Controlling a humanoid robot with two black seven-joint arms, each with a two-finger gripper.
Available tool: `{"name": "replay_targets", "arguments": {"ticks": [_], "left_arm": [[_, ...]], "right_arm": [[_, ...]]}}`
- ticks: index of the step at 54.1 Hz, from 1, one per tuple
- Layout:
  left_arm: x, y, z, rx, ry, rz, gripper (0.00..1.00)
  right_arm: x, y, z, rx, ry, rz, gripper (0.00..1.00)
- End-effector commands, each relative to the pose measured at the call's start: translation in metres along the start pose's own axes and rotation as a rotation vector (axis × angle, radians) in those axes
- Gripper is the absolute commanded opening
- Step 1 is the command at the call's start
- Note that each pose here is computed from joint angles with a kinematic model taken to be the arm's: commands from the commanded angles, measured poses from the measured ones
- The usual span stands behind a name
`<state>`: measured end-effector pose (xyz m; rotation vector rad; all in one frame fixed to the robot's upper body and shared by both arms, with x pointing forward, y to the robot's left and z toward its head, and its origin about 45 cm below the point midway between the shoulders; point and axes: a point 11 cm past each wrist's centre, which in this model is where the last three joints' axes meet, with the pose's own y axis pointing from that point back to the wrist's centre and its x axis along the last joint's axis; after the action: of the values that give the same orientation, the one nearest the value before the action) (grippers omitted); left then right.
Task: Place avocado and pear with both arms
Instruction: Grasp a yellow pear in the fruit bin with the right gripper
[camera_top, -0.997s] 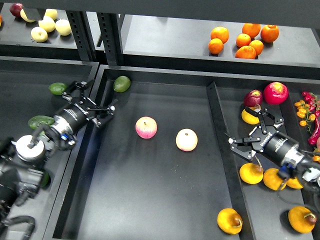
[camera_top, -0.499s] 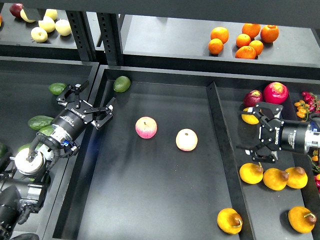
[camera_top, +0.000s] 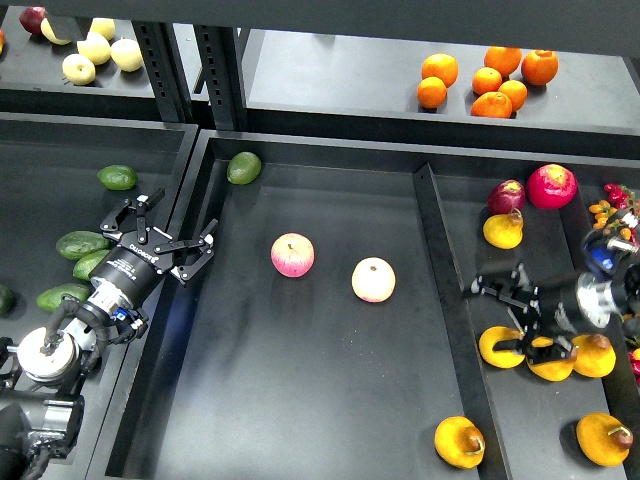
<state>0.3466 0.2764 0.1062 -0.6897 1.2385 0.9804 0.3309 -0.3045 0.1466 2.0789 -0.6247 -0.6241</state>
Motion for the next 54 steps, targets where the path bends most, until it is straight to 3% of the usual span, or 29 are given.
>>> {"name": "replay_targets", "arguments": {"ticks": [1, 23, 54], "left_arm": [[0.003, 0.002, -0.003, 0.008, 0.001, 0.010, 0.99], [0.005, 0.002, -0.006, 0.017, 0.000, 0.016, 0.99], [0.004, 0.001, -0.006, 0.017, -0.002, 0.012, 0.99]], "right_arm": [[-0.011, -0.019, 0.020, -0.106, 0.082, -0.014, 1.00], [-0.028, -0.047, 0.051, -0.285, 0.245, -0.041, 1.00], [-0.060, -0.076, 0.076, -0.347, 0.264, -0.138, 0.98]]}}
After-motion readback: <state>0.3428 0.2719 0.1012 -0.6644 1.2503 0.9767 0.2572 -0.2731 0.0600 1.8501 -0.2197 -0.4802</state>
